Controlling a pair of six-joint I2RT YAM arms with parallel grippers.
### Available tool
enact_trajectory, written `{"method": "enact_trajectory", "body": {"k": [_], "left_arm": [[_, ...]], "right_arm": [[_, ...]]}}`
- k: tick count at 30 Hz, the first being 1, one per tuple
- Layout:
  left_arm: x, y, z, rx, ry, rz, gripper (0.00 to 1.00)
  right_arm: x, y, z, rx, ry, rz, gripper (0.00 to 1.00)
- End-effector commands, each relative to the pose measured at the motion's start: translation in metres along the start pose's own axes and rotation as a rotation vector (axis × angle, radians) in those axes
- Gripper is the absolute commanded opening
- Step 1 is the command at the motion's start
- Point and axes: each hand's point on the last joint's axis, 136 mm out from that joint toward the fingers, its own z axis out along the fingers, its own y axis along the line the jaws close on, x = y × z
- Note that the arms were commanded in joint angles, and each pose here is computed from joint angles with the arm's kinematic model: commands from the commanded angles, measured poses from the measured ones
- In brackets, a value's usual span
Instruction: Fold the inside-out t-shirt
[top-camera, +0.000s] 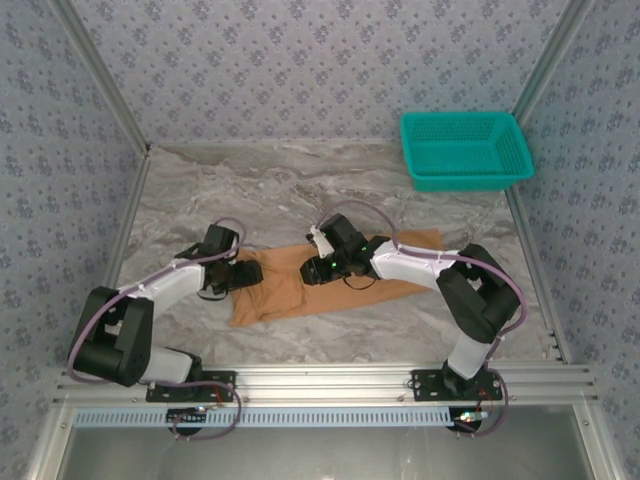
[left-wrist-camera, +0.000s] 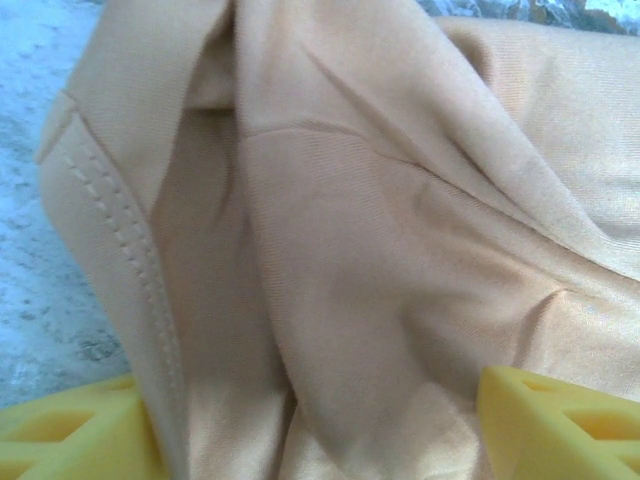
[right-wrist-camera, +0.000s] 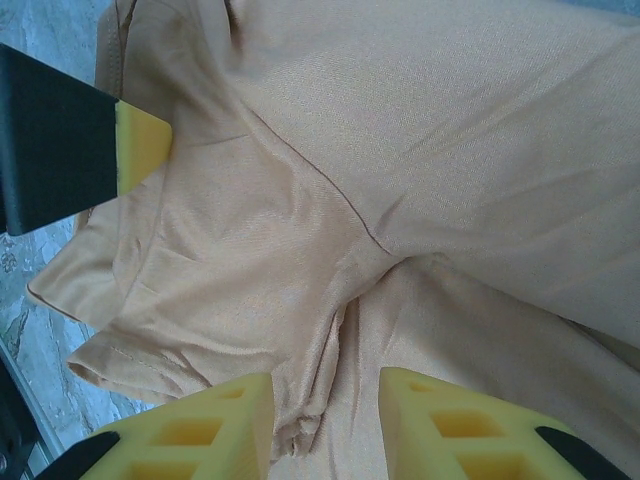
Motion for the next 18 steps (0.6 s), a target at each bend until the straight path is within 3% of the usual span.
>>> {"method": "enact_trajectory", "body": {"k": [1,18], "left_arm": [[0.024,-0.017,0.012,0.058,0.095,0.008,0.74],[0.021,-0.045,0.013,0.075,0.066,0.06,0.65]], "right_arm": [[0.006,-0.008,0.002,0.009,0.019,0.031,0.35],[0.005,-0.015,-0.001,0.013,0.008,0.047,0.35]]}}
